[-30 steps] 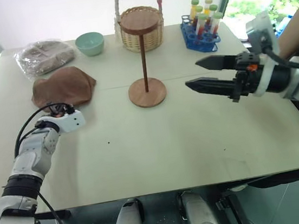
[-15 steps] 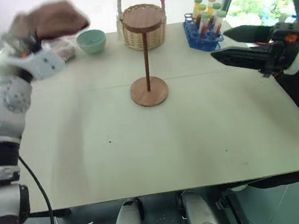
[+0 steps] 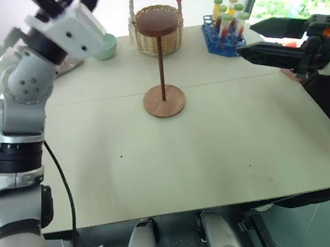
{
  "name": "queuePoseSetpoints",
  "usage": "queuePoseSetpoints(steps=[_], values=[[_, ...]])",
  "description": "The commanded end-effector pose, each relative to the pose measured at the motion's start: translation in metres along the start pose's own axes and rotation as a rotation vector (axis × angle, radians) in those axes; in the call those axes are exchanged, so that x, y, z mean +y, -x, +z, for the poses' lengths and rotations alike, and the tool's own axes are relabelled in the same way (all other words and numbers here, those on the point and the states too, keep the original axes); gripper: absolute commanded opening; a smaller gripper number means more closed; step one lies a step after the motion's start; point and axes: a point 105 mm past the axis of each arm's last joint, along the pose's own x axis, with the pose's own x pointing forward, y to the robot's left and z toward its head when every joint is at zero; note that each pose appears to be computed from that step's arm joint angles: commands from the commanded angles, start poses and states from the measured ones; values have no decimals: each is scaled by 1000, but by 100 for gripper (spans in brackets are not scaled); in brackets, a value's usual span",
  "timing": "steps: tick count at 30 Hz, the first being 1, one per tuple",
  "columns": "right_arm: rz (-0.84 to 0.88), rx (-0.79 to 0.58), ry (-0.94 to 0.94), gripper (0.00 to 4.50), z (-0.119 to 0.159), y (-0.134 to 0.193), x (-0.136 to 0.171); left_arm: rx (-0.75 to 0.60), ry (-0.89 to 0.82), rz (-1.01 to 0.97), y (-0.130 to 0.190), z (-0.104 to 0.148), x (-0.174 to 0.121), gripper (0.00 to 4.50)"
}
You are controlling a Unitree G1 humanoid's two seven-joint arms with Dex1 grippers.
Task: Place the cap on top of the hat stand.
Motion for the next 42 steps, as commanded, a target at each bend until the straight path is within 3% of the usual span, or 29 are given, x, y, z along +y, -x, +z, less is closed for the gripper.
queuePoseSetpoints(steps=[1, 14, 18, 23, 27, 30, 35, 37, 42], values=[[1, -64, 37, 450, 17, 3, 4, -50, -36, -45, 7, 12, -7, 2], [-3, -70, 22, 450, 12, -3, 4, 43, -54, -154, 22, 3, -48, 2], [-2, -45, 47, 450, 7, -9, 5, 62, -36, -172, 27, 3, -55, 146], [-4, -2, 82, 450, -3, -14, 4, 107, 16, -213, 39, -2, -59, 404], [-6, 38, 122, 450, -13, -18, 4, 115, 102, -262, 52, -1, -59, 404], [6, 93, 180, 450, -25, -20, 6, 113, 250, -350, 69, 6, -61, 404], [4, 145, 360, 450, -39, -32, 13, 343, 873, -609, 118, -3, -59, 404], [33, 120, 443, 450, -38, -38, 23, 387, 1085, -651, 127, -2, -43, 404], [55, 10, 585, 450, -32, -59, 47, 310, 1398, -739, 131, 16, 2, 404]])
